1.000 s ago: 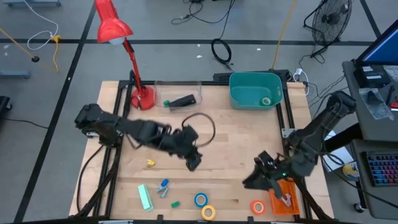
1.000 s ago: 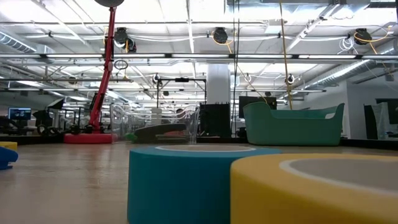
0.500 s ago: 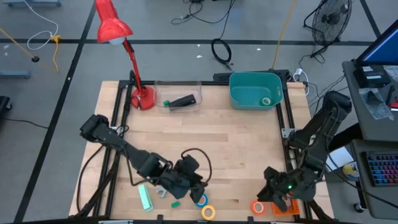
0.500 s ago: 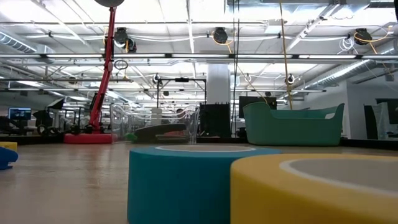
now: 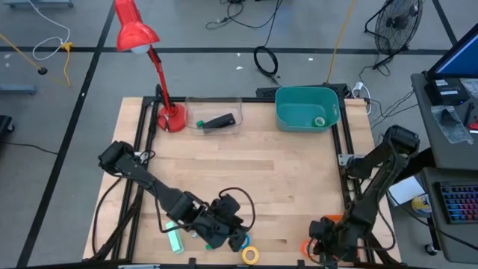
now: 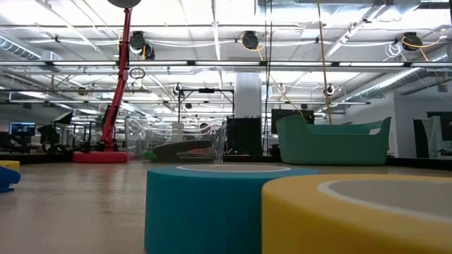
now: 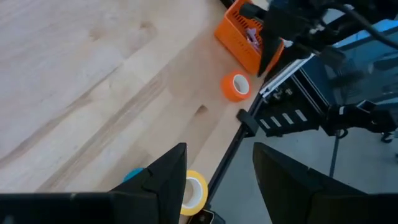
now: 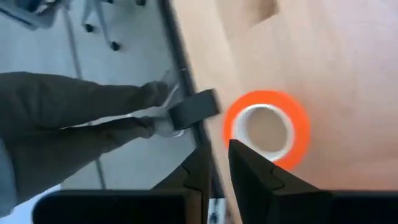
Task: Pick and place Stapler, Stapler remover, tape
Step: Put the orange tape into the blue bin
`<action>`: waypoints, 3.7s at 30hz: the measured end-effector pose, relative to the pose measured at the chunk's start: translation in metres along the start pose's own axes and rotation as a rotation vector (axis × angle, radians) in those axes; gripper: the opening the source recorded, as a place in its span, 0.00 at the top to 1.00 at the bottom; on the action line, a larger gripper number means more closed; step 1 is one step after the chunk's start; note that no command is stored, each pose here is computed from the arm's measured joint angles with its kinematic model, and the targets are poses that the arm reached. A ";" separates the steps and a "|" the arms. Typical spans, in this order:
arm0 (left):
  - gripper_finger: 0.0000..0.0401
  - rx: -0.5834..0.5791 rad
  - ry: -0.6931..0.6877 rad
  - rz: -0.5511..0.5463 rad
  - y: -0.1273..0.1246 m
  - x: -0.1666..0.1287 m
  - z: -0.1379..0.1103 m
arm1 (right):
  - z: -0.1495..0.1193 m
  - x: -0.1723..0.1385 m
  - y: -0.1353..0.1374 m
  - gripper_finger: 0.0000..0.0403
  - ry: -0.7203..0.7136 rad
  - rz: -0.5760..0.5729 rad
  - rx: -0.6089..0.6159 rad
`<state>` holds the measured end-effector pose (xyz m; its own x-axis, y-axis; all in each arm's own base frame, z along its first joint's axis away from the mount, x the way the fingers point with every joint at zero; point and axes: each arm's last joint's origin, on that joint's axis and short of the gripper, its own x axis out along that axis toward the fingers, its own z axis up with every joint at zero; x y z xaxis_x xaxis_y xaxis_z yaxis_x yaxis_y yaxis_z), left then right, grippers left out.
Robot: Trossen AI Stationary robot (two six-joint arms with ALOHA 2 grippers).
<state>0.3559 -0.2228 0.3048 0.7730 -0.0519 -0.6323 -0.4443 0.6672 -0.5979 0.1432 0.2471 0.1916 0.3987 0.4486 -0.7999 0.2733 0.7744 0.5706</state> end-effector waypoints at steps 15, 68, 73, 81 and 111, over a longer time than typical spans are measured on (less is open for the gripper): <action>0.54 0.020 -0.001 -0.005 -0.003 -0.004 -0.009 | 0.004 0.000 -0.019 0.87 0.024 -0.186 -0.112; 0.54 0.028 -0.023 -0.004 -0.005 -0.007 -0.014 | 0.001 0.043 -0.022 0.92 0.021 -0.204 -0.079; 0.54 0.030 -0.022 -0.001 -0.005 -0.006 -0.015 | 0.009 0.037 -0.020 0.89 0.000 -0.183 -0.054; 0.54 0.029 -0.023 0.012 -0.004 -0.002 -0.017 | 0.035 -0.002 -0.012 0.91 -0.212 -0.105 -0.027; 0.54 0.363 -0.159 0.002 0.074 -0.042 0.182 | 0.176 -0.201 -0.090 0.91 -1.129 -0.070 0.088</action>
<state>0.3728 -0.0360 0.3769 0.8452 0.0464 -0.5325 -0.2791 0.8880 -0.3656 0.1925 0.0093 0.3336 0.9293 -0.2883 -0.2307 0.3692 0.7279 0.5777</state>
